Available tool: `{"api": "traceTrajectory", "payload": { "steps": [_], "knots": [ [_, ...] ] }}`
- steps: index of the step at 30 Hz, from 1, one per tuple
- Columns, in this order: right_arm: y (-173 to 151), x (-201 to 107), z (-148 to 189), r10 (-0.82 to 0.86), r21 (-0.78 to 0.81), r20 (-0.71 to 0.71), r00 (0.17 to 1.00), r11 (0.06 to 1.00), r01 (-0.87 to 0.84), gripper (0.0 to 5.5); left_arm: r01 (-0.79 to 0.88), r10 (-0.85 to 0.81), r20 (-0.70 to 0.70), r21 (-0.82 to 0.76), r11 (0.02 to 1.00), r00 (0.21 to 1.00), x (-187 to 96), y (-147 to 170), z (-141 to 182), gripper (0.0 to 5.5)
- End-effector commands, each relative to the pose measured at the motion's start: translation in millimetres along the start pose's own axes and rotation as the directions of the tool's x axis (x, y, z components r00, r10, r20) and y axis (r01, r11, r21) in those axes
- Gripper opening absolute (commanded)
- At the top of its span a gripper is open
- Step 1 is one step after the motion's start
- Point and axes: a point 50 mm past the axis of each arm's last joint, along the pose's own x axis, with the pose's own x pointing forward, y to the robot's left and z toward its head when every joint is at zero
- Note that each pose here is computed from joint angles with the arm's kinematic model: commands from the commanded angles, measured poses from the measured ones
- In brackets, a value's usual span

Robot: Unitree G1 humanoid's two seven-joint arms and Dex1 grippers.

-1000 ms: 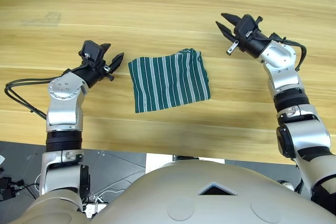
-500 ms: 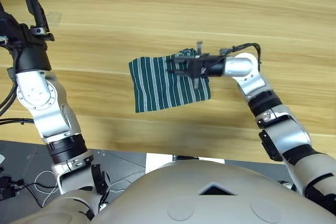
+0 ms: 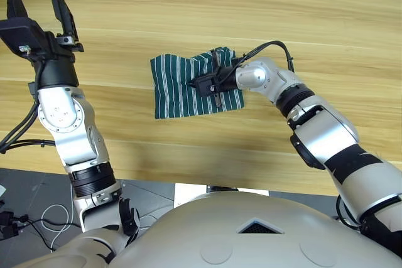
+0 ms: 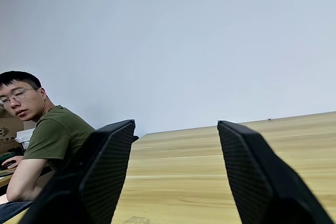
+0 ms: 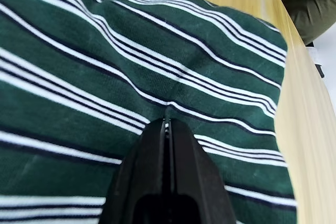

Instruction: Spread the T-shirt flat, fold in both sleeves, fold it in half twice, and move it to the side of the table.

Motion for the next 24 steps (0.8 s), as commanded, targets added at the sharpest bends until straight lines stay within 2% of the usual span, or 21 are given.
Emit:
{"api": "traceTrajectory", "payload": {
  "steps": [1,4,7,9,13,16,18,21,24],
  "knots": [
    [19,-48,-69,-0.019,0.291,-0.328,0.944,0.949,0.121,0.02,-0.01,0.01,-0.018,0.006,1.0,1.0,-4,1,-1,2.94],
    [32,-113,-117,-0.129,0.412,-0.573,0.809,0.808,0.42,0.02,-0.012,0.012,-0.021,0.011,1.0,1.0,-7,1,1,2.94],
    [67,-183,-151,-0.173,0.401,-0.778,0.604,0.603,0.689,0.02,-0.018,0.02,-0.042,0.031,0.999,0.999,-15,2,-1,2.94],
    [99,-217,-162,-0.133,0.395,-0.857,0.499,0.454,0.799,0.02,-0.027,0.028,-0.046,0.023,0.999,0.999,-19,2,0,2.94],
    [175,-264,-166,-0.005,0.271,-0.96,0.28,0.23,0.934,0.02,-0.019,0.02,-0.053,0.021,1.0,0.998,-24,1,2,2.94],
    [199,-272,-164,0.01,0.152,-0.988,0.152,0.106,0.983,0.02,-0.012,0.013,-0.065,0.016,1.0,0.998,-28,-4,0,2.94],
    [196,-271,-164,-0.032,0.102,-0.994,0.104,0.078,0.992,0.02,-0.005,0.005,-0.077,0.005,1.0,0.997,-30,-8,-3,2.94],
    [159,-272,-164,-0.258,0.051,-0.964,0.061,0.045,0.998,0.02,0.015,-0.016,-0.098,-0.005,1.0,0.995,-33,-15,-9,2.94],
    [85,-287,-146,-0.671,-0.004,-0.74,-0.047,-0.066,0.998,0.02,0.021,-0.025,-0.105,-0.037,0.999,0.994,-32,-22,-12,2.94]
  ]
}}
